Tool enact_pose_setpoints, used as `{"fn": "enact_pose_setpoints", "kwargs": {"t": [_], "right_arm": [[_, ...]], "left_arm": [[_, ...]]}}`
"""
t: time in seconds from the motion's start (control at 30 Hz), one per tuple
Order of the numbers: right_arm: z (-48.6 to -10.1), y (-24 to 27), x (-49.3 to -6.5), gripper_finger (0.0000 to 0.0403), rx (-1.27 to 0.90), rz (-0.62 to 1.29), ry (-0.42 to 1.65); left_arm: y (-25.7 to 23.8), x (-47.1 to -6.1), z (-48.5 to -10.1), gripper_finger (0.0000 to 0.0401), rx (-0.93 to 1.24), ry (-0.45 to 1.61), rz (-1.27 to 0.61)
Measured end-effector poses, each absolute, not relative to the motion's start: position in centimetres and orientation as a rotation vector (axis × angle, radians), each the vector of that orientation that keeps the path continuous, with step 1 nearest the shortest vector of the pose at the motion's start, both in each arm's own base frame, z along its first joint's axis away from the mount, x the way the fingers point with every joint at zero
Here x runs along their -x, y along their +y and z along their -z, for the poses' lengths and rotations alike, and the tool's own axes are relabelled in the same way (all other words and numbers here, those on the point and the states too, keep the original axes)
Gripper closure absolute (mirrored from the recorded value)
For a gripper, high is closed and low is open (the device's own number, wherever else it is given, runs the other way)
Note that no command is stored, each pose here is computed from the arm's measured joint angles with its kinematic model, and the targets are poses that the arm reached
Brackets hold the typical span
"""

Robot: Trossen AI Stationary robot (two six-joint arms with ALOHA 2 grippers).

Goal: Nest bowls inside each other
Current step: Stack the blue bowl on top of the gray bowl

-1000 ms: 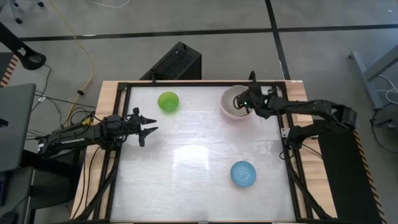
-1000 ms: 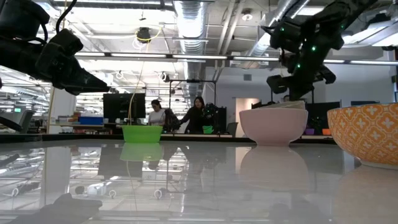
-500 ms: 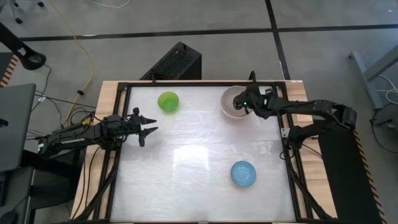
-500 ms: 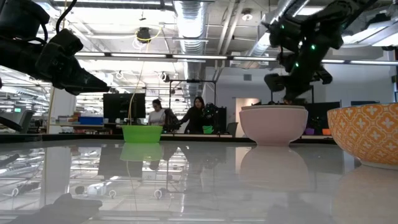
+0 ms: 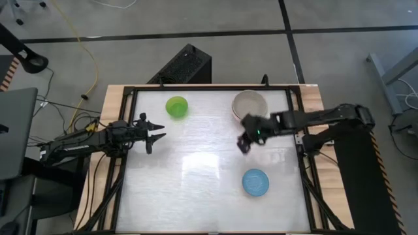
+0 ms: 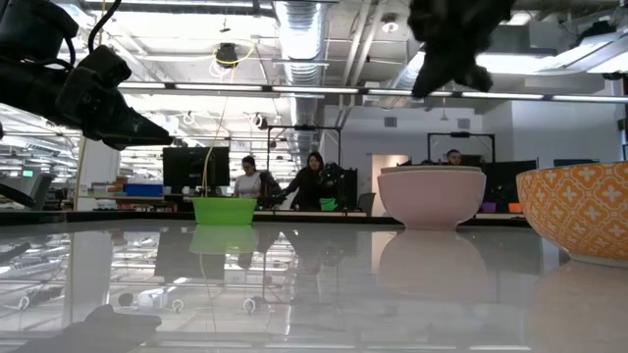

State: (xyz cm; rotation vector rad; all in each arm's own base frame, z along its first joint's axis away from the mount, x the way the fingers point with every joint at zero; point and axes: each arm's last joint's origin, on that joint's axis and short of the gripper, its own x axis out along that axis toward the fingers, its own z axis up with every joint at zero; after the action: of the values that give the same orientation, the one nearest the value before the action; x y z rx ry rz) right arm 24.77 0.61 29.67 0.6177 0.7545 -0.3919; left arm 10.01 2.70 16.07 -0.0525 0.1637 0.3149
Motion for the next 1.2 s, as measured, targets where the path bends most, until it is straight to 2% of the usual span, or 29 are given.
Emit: {"fn": "enact_pose_setpoints", "kwargs": {"t": [0.1, 0.27, 0.5, 0.7, 1.0, 1.2], "right_arm": [[-29.5, 3.6, -24.4, 0.0379, -0.705, 0.311, 0.809], [-28.6, 7.8, -23.3, 0.0342, -0.755, 0.280, 0.935], [-26.2, 11.4, -22.3, 0.0273, -0.767, 0.340, 1.144], [-24.5, 12.0, -22.1, 0.0226, -0.778, 0.415, 1.309], [-24.1, 11.5, -21.4, 0.0218, -0.736, 0.482, 1.375], [-22.2, 11.2, -20.9, 0.0224, -0.712, 0.519, 1.381]], "left_arm": [[2.7, -10.0, -16.1, 0.0244, 0.052, 0.164, -0.315], [2.7, -10.0, -16.1, 0.0244, 0.053, 0.164, -0.315], [2.7, -10.0, -16.1, 0.0244, 0.053, 0.163, -0.315], [2.7, -10.0, -16.1, 0.0244, 0.053, 0.164, -0.315], [2.7, -10.0, -16.1, 0.0244, 0.052, 0.164, -0.315], [2.7, -10.0, -16.1, 0.0244, 0.052, 0.164, -0.315]]}}
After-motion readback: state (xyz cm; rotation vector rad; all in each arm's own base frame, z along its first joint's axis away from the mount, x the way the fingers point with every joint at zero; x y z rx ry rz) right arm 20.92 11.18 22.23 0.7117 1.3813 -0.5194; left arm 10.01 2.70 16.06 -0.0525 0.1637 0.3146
